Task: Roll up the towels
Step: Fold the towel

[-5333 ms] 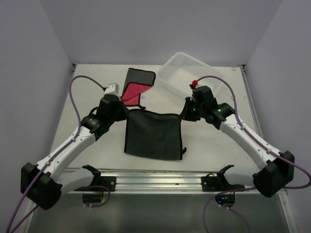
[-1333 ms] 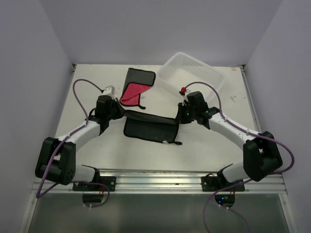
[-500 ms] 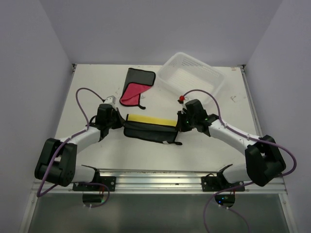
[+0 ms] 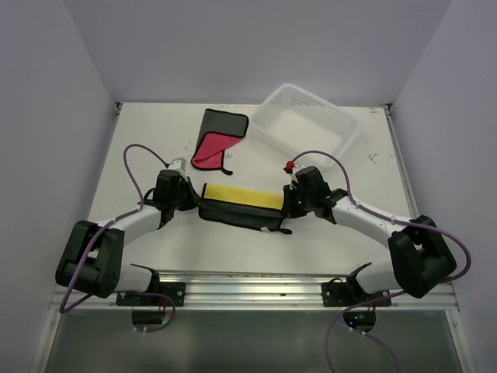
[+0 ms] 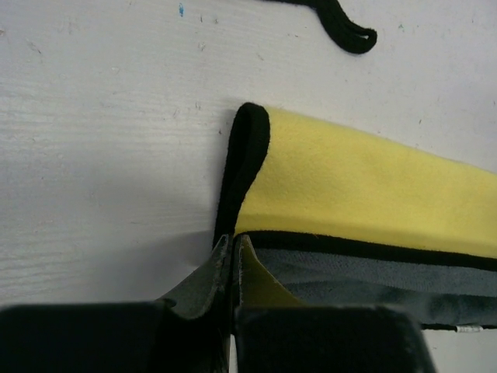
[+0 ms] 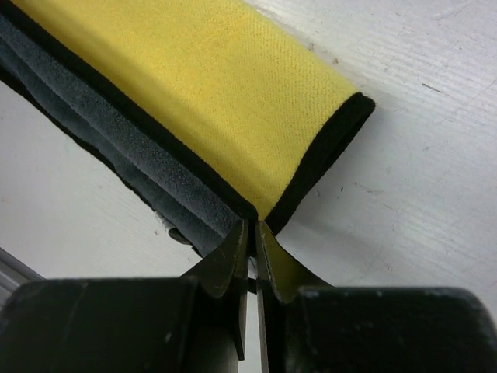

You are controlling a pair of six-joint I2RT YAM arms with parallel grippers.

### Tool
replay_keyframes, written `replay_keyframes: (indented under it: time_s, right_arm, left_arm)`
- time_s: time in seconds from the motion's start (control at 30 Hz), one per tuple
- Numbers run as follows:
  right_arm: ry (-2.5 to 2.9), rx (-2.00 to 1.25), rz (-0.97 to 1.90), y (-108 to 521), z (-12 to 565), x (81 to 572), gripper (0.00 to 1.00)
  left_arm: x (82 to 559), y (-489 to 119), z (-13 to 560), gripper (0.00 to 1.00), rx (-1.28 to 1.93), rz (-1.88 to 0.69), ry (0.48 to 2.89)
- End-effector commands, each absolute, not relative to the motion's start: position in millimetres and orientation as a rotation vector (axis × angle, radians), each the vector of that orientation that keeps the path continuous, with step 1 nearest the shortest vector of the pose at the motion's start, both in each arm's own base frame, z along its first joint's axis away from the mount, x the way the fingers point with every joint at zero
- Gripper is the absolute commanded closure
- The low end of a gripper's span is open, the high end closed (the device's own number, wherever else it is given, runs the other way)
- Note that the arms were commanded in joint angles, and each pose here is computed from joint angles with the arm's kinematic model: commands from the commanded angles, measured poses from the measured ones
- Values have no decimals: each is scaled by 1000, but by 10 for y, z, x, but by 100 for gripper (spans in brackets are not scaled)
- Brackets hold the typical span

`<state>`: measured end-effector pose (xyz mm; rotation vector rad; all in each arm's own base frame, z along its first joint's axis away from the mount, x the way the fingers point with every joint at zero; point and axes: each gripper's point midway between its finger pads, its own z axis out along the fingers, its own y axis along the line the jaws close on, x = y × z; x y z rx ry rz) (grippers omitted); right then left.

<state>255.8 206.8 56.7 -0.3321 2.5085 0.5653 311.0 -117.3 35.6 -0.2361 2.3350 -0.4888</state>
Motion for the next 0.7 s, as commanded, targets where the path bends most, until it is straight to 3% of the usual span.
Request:
replay_keyframes:
  time_s: [0.0, 0.07, 0.3, 0.47, 0.67]
  right_arm:
    - [2525, -338, 531, 2013, 483, 2523, 91]
    - [2526, -342, 539, 2023, 473, 2504, 89]
    - [2510, -372, 578, 2083, 486, 2426, 69]
    - [2485, -350, 587, 2064, 549, 2396, 69]
    - [2409, -298, 607, 2111, 857, 2517, 79]
  left_arm:
    - [3169, -1040, 333, 98, -276, -423, 2304]
    - [3148, -1058, 329, 94, -271, -438, 2305]
    - [3114, -1088, 335, 80, -268, -468, 2295]
    - [3085, -1120, 362, 72, -255, -498, 2283]
    - [3070, -1118, 460, 65, -256, -507, 2260]
